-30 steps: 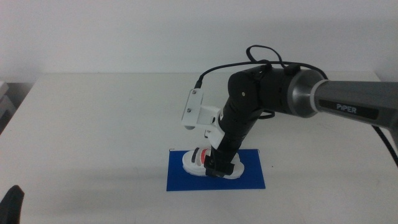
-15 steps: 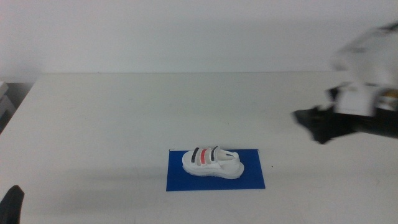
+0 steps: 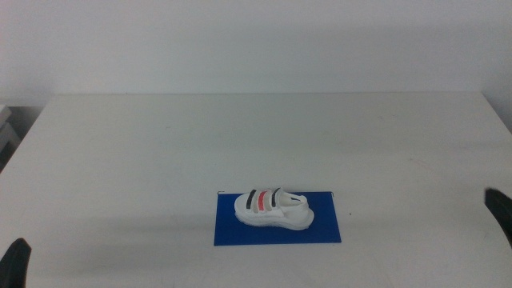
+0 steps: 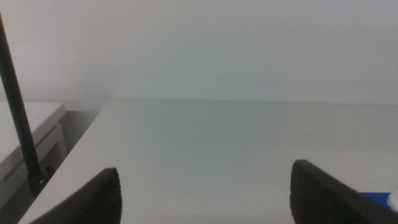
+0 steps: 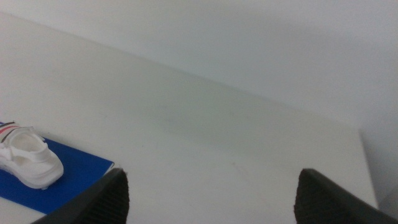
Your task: Use one arm to grab the shoe from the table and place it on the mat.
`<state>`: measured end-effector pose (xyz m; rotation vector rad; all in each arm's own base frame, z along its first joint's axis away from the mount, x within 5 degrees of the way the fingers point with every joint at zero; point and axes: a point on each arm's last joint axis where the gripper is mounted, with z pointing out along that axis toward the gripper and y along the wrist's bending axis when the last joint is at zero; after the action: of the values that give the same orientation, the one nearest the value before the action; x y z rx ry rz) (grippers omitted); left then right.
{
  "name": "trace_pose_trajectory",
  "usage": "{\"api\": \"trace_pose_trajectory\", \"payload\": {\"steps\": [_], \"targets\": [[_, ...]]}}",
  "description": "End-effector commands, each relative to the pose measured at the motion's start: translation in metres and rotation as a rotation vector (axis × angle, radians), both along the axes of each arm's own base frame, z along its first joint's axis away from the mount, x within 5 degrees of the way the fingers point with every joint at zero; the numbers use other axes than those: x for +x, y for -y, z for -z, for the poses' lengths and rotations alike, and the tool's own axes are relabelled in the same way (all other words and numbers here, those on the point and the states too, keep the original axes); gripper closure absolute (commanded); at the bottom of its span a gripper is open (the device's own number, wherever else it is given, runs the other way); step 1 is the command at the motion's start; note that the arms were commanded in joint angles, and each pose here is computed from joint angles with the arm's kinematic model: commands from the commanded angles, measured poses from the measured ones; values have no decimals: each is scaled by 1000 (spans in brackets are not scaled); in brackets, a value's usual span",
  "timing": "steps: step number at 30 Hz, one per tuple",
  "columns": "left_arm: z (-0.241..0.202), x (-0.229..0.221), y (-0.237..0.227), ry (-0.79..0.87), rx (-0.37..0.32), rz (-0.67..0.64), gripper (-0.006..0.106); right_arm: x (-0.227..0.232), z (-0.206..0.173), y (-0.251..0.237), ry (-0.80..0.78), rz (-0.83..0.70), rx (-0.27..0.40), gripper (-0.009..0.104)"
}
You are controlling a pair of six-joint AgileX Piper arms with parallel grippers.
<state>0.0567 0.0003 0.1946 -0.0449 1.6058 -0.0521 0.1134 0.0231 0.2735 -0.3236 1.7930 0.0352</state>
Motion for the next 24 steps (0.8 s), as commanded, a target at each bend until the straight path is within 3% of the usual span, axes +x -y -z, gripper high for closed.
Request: {"api": "trace_pose_trajectory", "payload": {"steps": [1, 10, 14, 24], "targets": [[-5, -1, 1, 80, -7, 15, 8, -13, -9, 4, 148, 10, -5, 3], [-5, -1, 1, 80, -7, 15, 8, -48, 45, 11, 210, 11, 6, 3], [-5, -1, 1, 80, -7, 15, 8, -52, 61, 12, 224, 8, -35, 3], [-5, -1, 1, 80, -7, 15, 8, -59, 77, 13, 265, 11, 7, 3]]}}
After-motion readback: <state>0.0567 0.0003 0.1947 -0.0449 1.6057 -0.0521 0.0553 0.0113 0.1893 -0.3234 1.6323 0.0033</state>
